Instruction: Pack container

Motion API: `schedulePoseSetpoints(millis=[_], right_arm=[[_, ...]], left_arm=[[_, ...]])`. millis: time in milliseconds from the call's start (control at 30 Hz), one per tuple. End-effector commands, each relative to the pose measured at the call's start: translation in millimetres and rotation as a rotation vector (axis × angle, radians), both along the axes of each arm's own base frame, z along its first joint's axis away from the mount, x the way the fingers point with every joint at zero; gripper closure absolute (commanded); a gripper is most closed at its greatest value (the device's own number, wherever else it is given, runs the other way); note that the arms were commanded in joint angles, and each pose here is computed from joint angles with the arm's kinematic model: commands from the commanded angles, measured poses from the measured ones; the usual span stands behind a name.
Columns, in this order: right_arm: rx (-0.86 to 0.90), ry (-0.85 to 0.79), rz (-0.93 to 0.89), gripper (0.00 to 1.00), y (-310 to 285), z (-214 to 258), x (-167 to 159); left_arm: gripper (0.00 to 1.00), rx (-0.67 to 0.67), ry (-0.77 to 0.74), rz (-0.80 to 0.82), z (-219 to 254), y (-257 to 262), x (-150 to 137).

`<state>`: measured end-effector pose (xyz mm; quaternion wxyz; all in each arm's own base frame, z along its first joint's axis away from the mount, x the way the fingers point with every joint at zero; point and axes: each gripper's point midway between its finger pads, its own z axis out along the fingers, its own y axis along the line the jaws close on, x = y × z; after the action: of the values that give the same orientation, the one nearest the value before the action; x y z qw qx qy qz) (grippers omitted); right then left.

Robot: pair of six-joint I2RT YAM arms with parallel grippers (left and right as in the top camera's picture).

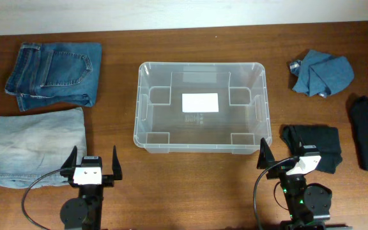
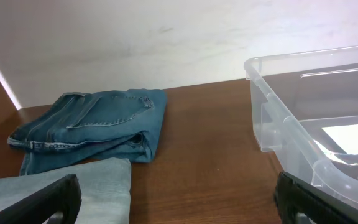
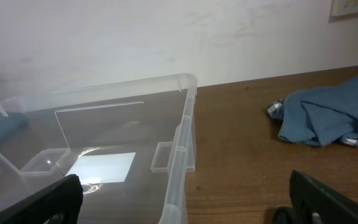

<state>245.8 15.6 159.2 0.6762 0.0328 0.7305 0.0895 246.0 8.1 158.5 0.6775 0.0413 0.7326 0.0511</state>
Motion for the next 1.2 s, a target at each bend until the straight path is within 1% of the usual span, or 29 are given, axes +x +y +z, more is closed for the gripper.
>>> schedulePoseSetpoints(millis=[0,967,1067,1167], right_arm=[[-0.011,0.0,0.001,0.02,0.8,-1.5,-0.3],[-0.011,0.0,0.001,0.02,0.8,-1.5,-0.3],[-0.011,0.0,0.001,0.02,0.8,-1.5,-0.3],[-0.011,0.0,0.001,0.02,0.8,-1.6,-0.3]], left_arm=[[0.01,0.012,-0.003,-0.014,-0.7,-2.5,-0.1],[0.01,0.012,-0.003,-0.015,-0.7,-2.6,-0.1],[0.01,0.015,-0.003,0.019,-0.6,3.3,-0.2],[0.01,0.014,0.001,0.018,-1.7,2.9,-0.3]])
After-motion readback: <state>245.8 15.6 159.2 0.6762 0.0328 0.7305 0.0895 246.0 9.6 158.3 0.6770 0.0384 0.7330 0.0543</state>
